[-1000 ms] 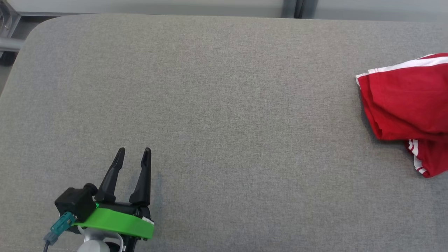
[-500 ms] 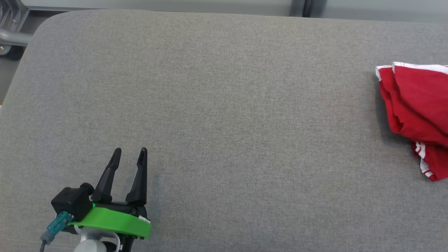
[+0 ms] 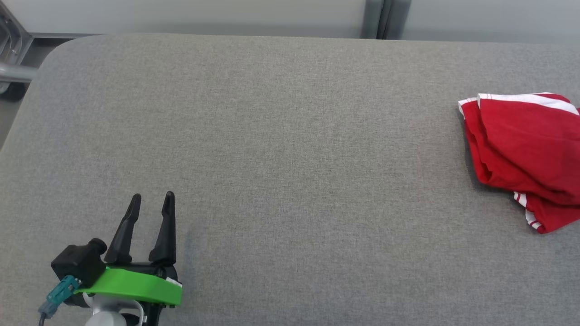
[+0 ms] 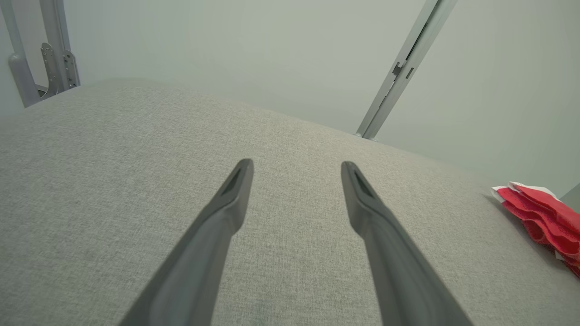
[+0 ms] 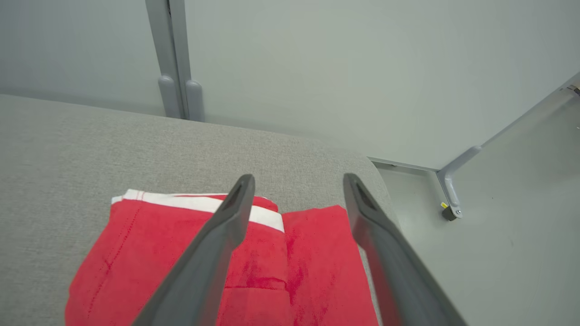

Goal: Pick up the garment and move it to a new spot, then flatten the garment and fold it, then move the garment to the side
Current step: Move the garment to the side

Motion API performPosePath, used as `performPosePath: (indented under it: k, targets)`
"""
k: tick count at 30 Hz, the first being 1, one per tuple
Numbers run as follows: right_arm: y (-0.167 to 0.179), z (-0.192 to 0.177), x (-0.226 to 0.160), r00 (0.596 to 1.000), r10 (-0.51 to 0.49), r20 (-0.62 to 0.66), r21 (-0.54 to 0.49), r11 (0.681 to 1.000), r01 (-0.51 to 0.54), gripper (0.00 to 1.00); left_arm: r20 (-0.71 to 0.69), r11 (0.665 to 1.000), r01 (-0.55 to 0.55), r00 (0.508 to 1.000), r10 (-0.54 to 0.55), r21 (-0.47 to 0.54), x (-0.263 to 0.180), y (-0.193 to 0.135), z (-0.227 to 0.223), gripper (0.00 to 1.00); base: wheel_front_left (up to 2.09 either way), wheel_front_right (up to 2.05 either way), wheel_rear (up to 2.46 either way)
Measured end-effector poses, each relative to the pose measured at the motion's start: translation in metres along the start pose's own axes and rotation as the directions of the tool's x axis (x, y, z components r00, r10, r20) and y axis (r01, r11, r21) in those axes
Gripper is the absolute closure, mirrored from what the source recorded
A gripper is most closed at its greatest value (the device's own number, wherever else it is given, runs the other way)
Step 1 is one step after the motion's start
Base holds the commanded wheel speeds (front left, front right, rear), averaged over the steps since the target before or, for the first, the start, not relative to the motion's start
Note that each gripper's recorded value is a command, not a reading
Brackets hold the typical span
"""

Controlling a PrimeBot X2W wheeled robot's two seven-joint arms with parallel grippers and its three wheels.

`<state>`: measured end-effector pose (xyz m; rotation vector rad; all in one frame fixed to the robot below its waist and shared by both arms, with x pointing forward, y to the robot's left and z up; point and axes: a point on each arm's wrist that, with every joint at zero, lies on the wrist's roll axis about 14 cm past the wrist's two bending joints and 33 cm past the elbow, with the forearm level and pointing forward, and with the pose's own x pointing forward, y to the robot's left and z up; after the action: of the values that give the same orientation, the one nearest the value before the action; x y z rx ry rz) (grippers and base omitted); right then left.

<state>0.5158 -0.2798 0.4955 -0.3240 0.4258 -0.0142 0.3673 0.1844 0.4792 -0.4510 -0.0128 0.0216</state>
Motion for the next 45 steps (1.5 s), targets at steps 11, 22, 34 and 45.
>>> performPosePath:
  k: [11, 22, 34, 45]
  targets:
    - [0.049, 0.036, -0.048, 0.928, 0.036, 0.370, 0.179, 0.978, -0.109, 0.00, 0.018, 0.988, -0.083, 0.997, 0.081, 0.127, -0.008, 0.024, 0.011, 0.00, 0.00, 0.00, 0.00]
    - [0.070, -0.029, -0.099, 0.914, -0.031, 0.404, 0.271, 0.959, -0.087, 0.00, 0.021, 0.980, -0.085, 0.996, 0.083, 0.180, -0.017, 0.024, 0.012, 0.00, 0.00, 0.00, 0.00]
    - [0.077, -0.055, -0.135, 0.923, -0.091, 0.373, 0.269, 0.963, -0.014, 0.00, 0.009, 0.976, -0.026, 1.000, 0.025, 0.215, -0.015, 0.007, 0.008, 0.00, 0.00, 0.00, 0.00]
    - [0.076, -0.080, -0.153, 0.936, -0.146, 0.320, 0.281, 0.958, 0.053, 0.00, -0.055, 0.975, 0.011, 0.998, 0.002, 0.222, -0.030, 0.009, -0.009, 0.00, 0.00, 0.00, 0.00]
